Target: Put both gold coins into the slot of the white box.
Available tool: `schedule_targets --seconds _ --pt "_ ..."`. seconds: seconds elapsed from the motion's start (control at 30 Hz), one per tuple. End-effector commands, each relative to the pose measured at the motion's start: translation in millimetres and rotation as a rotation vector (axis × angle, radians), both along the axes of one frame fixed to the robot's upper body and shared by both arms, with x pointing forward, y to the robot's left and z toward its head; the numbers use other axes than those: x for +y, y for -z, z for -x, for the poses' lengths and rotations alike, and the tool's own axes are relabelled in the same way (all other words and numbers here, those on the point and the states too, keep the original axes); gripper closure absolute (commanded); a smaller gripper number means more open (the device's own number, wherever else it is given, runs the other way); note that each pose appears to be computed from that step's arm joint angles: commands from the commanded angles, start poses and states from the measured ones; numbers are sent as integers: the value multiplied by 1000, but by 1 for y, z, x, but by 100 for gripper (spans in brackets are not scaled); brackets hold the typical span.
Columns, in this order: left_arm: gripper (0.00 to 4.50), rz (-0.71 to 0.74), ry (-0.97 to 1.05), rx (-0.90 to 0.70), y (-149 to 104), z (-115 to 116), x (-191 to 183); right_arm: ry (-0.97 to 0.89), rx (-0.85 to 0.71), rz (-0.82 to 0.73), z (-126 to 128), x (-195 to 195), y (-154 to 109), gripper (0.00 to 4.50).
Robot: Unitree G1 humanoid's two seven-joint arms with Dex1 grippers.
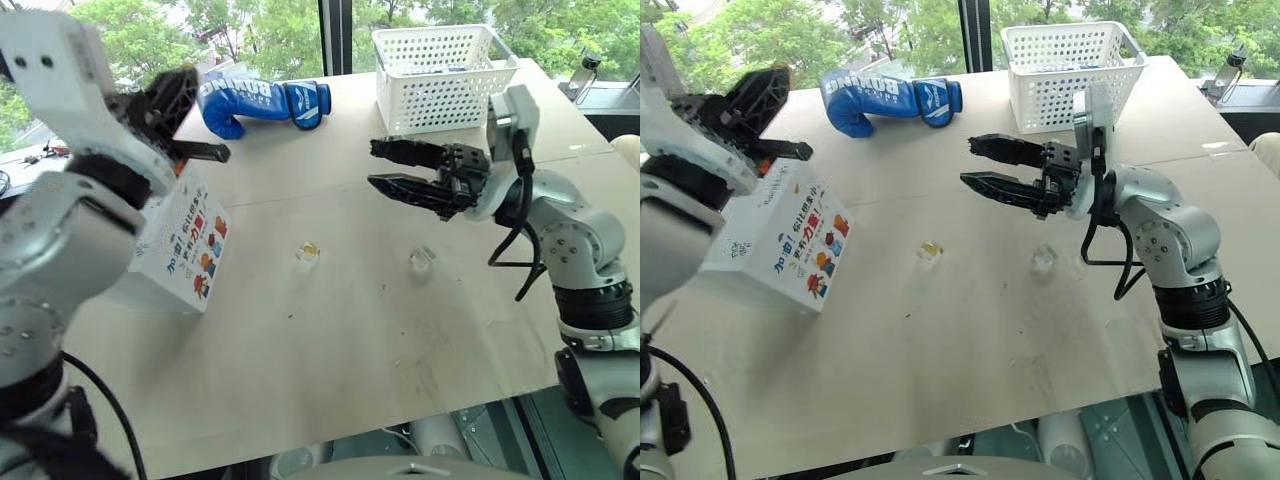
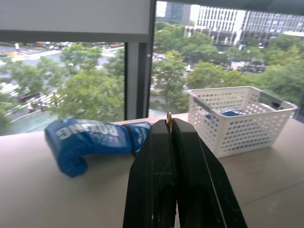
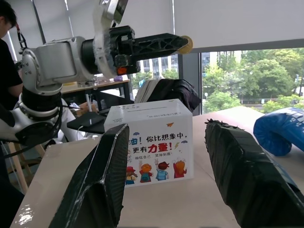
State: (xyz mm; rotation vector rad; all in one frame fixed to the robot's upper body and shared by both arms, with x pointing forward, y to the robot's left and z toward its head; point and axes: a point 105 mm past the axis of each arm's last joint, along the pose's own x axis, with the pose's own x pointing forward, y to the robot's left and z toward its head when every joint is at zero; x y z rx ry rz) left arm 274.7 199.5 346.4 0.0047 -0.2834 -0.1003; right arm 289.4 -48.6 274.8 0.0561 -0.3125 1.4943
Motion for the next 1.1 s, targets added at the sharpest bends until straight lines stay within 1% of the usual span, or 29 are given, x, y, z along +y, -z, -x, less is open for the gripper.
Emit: schedule_targets --seconds 0.03,0.13,0.2,0.3,0.43,0.57,0.73,1.1 --pt "450 -31 -115 49 2 4 20 -33 -65 -11 8 2 -11 178" --pt "450 -84 -188 133 25 5 37 -43 -63 -16 9 4 -11 178" --pt "450 -118 -217 202 47 10 50 -51 -58 -21 10 6 -12 178" --pt "450 -144 -229 250 61 19 63 -59 -55 -21 12 7 -13 178" --pt "450 -181 -246 302 72 27 78 -69 -53 -26 16 9 -15 178" --pt "450 -179 -272 340 80 31 91 -75 -51 -33 20 12 -18 178" --pt "450 -162 -266 381 89 32 96 -71 -47 -42 19 14 -19 178" --pt "450 -173 -335 424 97 38 115 -58 -36 -46 16 12 -13 178"
